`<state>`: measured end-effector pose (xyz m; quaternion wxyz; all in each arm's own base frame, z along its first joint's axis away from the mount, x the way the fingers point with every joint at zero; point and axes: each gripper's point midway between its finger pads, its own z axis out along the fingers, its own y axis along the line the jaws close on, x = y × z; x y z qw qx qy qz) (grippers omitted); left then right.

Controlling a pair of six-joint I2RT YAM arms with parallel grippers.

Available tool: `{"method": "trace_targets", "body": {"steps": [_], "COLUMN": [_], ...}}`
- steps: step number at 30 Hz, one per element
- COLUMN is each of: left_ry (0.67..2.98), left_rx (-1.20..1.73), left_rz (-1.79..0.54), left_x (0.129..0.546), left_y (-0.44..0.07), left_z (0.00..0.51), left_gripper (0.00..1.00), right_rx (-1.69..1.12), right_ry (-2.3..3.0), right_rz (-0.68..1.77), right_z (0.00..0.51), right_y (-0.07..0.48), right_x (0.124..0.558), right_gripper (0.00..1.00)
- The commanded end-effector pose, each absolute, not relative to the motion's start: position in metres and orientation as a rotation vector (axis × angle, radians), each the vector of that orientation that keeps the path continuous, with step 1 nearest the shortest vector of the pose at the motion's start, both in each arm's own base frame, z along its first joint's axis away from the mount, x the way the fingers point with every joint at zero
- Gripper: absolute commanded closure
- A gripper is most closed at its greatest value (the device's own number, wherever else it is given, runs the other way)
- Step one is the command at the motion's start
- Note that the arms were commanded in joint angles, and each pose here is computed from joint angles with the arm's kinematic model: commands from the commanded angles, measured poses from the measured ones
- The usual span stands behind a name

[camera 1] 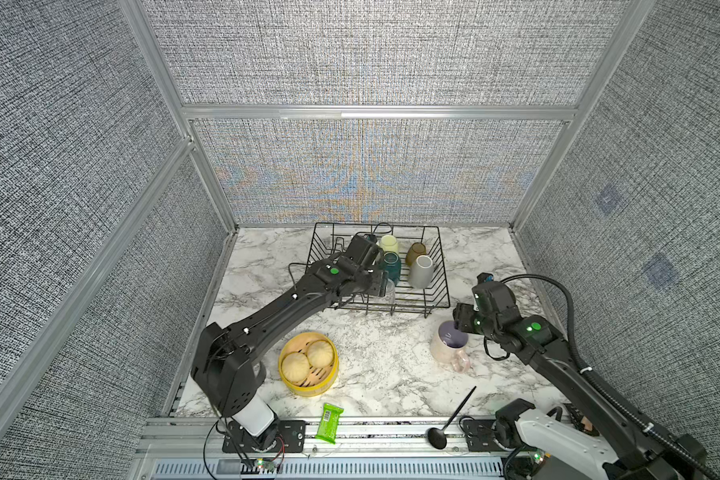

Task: Load the cups into the dish rack
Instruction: 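Open the left gripper and lift it away from the clear cup, then grasp the pearly pink mug rim with the right gripper while the left approaches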

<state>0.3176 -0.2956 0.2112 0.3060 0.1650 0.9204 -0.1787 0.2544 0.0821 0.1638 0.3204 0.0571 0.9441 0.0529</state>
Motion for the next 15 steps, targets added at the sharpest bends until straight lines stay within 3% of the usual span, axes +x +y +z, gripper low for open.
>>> {"method": "trace_targets", "body": {"steps": [1, 7, 15], "left_ry": [2.414, 2.397, 2.407], "left_rx": [0.457, 0.445, 0.478], "left_rz": [-0.511, -0.503, -0.546], "left_x": [0.303, 0.278, 0.254], "left_y": [-0.288, -0.259, -0.248], "left_z": [0.217, 0.217, 0.202], "left_gripper": [0.28, 0.27, 0.27], "right_rx": [0.153, 0.014, -0.301], "right_ry": [2.645, 2.761, 2.816], "right_rz": [0.155, 0.219, 0.481], "right_z": [0.143, 0.120, 0.114], "right_y": [0.083, 0.095, 0.147], "right_x": [0.225, 0.207, 0.201], "right_gripper": [0.33, 0.34, 0.45]}}
